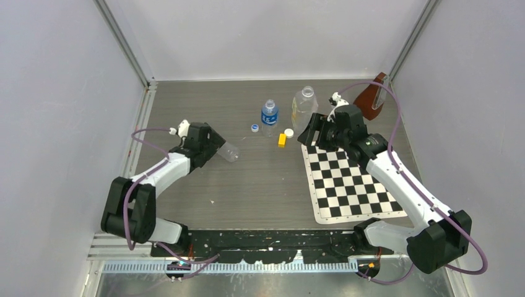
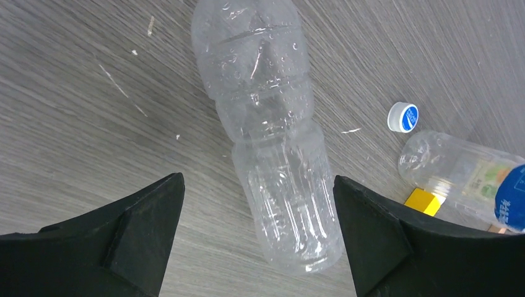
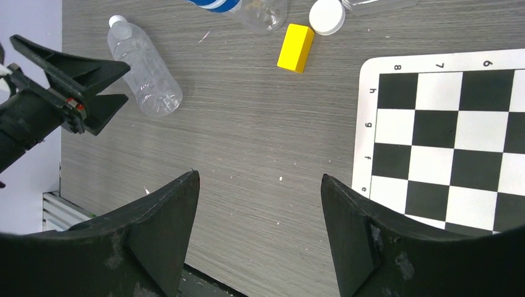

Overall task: Unscrew the bottle caps
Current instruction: Pick up the plastic bottle at the center of the board.

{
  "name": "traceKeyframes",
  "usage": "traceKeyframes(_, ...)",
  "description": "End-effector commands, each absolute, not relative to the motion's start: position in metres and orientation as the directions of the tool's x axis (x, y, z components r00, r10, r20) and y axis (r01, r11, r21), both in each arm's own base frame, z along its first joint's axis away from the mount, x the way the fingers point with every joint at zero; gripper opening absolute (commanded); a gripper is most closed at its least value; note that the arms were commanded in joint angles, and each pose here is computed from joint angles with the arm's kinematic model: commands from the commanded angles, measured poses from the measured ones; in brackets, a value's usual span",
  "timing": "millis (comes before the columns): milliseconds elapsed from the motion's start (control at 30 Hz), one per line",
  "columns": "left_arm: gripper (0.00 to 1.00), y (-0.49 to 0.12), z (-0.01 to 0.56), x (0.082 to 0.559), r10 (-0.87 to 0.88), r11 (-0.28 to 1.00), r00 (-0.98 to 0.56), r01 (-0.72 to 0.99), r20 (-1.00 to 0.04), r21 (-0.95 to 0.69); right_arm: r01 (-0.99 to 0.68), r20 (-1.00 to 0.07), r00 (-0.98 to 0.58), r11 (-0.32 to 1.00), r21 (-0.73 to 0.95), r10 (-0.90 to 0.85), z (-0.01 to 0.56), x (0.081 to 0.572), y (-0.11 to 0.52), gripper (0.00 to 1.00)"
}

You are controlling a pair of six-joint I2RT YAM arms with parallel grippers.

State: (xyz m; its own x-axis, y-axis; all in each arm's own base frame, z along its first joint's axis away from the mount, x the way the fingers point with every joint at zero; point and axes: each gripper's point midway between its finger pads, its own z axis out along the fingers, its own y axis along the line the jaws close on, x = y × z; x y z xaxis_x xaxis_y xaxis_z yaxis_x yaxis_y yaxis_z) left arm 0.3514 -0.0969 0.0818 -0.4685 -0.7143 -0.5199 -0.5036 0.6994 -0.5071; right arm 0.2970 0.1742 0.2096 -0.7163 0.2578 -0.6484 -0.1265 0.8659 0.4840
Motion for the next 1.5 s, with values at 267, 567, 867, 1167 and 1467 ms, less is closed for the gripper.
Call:
traceKeyframes(267,0.83,-0.115,0.060,0.391,-0.779,0.624,-0.449,-0.497,-0.437,-0.603,-0.136,-0.618,-0.747,0.855,0.501,0.244,0.200,0.291,0.180,0.77)
traceKeyframes(567,0.48,-0.102,0.038,0.348,-0.709,0.704,-0.530,-0.489,-0.465,-0.516,-0.140,-0.605,-0.761,0.851,0.505,0.234,0.195,0.289,0.183,0.77)
traceKeyframes(867,0.41,-0.077,0.057,0.314,-0.575,0.818,-0.566,-0.409,-0.591,-0.404,-0.139,-0.583,-0.780,0.845,0.516,0.227,0.187,0.291,0.189,0.77)
traceKeyframes(1167,0.30,-0.115,0.114,0.312,-0.380,0.883,-0.592,-0.004,-0.711,-0.469,-0.216,-0.574,-0.792,0.785,0.581,0.206,0.197,0.284,0.206,0.77)
traceKeyframes(1467,0.24,-0.170,0.184,0.293,-0.184,0.757,-0.570,0.438,-0.801,-0.486,-0.361,-0.574,-0.778,0.565,0.742,0.256,0.240,0.275,0.243,0.78)
